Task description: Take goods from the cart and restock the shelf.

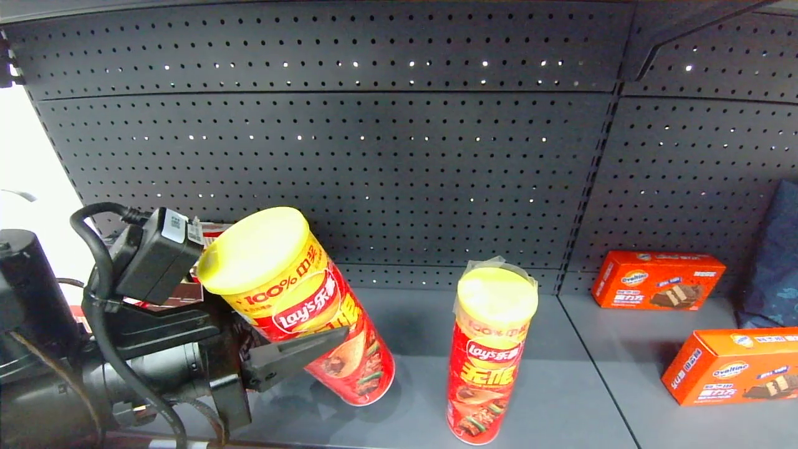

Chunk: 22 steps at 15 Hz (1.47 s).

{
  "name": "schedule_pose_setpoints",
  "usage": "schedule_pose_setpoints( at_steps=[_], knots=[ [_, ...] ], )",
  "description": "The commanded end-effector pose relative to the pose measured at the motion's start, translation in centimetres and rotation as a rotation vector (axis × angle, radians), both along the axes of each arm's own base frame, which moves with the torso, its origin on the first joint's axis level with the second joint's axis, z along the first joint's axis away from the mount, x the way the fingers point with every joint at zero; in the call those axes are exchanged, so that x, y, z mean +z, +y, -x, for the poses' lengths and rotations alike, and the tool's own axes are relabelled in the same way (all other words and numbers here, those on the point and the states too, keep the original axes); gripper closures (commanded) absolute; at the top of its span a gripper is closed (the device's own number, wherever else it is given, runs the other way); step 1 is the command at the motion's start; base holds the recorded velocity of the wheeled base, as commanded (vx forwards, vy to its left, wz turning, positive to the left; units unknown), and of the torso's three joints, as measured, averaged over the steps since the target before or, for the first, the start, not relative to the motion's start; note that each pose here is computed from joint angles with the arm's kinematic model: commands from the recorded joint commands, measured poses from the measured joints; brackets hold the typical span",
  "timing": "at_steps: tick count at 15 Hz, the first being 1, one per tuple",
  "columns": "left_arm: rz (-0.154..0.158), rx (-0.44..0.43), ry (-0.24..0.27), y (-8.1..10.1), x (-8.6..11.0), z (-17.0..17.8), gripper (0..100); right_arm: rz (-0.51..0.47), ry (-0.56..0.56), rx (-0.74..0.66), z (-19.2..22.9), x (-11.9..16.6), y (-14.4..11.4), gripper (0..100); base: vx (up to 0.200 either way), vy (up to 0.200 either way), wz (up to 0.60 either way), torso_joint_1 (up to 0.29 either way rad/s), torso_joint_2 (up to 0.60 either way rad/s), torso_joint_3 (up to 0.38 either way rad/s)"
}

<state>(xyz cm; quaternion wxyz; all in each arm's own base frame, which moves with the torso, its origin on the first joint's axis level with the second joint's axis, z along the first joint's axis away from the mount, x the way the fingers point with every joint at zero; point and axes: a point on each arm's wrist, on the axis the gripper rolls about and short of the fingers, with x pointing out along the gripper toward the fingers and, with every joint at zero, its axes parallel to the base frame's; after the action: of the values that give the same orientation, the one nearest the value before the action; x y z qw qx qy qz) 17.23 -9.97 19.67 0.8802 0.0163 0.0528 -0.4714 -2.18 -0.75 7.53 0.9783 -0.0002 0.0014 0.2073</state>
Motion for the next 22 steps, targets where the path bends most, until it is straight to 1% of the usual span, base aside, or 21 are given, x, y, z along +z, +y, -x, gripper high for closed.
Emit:
schedule_pose_setpoints(
  at_steps=[1,2,3,5,6,7,8,9,10,11,12,13,14,15,16,18,19,20,22],
  knots=[
    [0.007,0.018,-0.007,0.3,0.3,-0.2,100,0.001,0.002,0.001,0.0,0.0,0.0,0,0.000,0.000,0.00,0.000,0.00,0.000],
    [0.007,0.021,-0.009,0.3,0.3,-0.2,100,0.001,0.002,0.001,0.0,0.0,0.0,0,0.000,0.000,0.00,0.000,0.00,0.000],
    [0.013,0.066,-0.012,1.1,0.6,-0.6,100,0.001,0.002,0.001,0.0,0.0,0.0,0,0.000,0.000,0.00,0.000,0.00,0.000],
    [0.014,0.100,-0.018,1.9,0.8,-0.7,100,0.001,0.002,0.001,0.0,0.0,0.0,0,0.000,0.000,0.00,0.000,0.00,0.000],
    [0.012,0.106,-0.012,2.2,0.8,-0.6,100,0.001,0.002,0.001,0.0,0.0,0.0,0,0.000,0.000,0.00,0.000,0.00,0.000],
    [0.009,0.083,0.002,2.3,0.6,-0.1,100,0.001,0.002,0.001,0.0,0.0,0.0,0,0.000,0.000,0.00,0.000,0.00,0.000],
    [0.006,0.053,0.016,2.2,0.4,0.4,100,0.001,0.002,0.001,0.0,0.0,0.0,0,0.000,0.000,0.00,0.000,0.00,0.000],
    [0.000,0.057,0.025,2.0,0.2,0.2,100,0.001,0.002,0.001,0.0,0.0,0.0,0,0.000,0.000,0.00,0.000,0.00,0.000],
    [-0.032,0.089,0.007,1.8,-0.3,-0.6,100,0.001,0.002,0.001,0.0,0.0,0.0,0,0.000,0.000,0.00,0.000,0.00,0.000],
    [-0.056,0.158,-0.005,1.8,-0.7,-0.7,100,0.001,0.002,0.001,0.0,0.0,0.0,0,0.000,0.000,0.00,0.000,0.00,0.000],
    [-0.044,0.161,0.011,1.7,-0.7,-0.3,100,0.001,0.002,0.001,0.0,0.0,0.0,0,0.000,0.000,0.00,0.000,0.00,0.000],
    [-0.031,0.142,0.030,1.5,-0.8,-0.1,100,0.001,0.002,0.001,0.0,0.0,0.0,0,0.000,0.000,0.00,0.000,0.00,0.000],
    [-0.027,0.118,0.029,1.0,-0.7,-0.1,100,0.001,0.002,0.001,0.0,0.0,0.0,0,0.000,0.000,0.00,0.000,0.00,0.000],
    [-0.030,0.109,0.029,0.6,-0.7,-0.1,100,0.001,0.002,0.001,0.0,0.0,0.0,0,0.000,0.000,0.00,0.000,0.00,0.000],
    [-0.040,0.107,0.024,0.6,-0.8,-0.2,100,0.001,0.002,0.001,0.0,0.0,0.0,0,0.000,0.000,0.00,0.000,0.00,0.000],
    [-0.073,0.138,0.009,0.7,-1.0,-1.0,100,0.001,0.002,0.001,0.0,0.0,0.0,0,0.000,0.000,0.00,0.000,0.00,0.000],
    [-0.079,0.162,0.006,0.9,-0.9,-2.0,100,0.001,0.002,0.001,0.0,0.0,0.0,0,0.000,0.000,0.00,0.000,0.00,0.000],
    [-0.080,0.170,-0.010,0.7,-0.4,-3.0,100,0.001,0.002,0.001,0.0,0.0,0.0,0,0.000,0.000,0.00,0.000,0.00,0.000],
    [-0.068,0.175,-0.033,-0.2,0.6,-5.1,100,0.001,0.002,0.001,0.0,0.0,0.0,0,0.000,0.000,0.00,0.000,0.00,0.000]
  ],
)
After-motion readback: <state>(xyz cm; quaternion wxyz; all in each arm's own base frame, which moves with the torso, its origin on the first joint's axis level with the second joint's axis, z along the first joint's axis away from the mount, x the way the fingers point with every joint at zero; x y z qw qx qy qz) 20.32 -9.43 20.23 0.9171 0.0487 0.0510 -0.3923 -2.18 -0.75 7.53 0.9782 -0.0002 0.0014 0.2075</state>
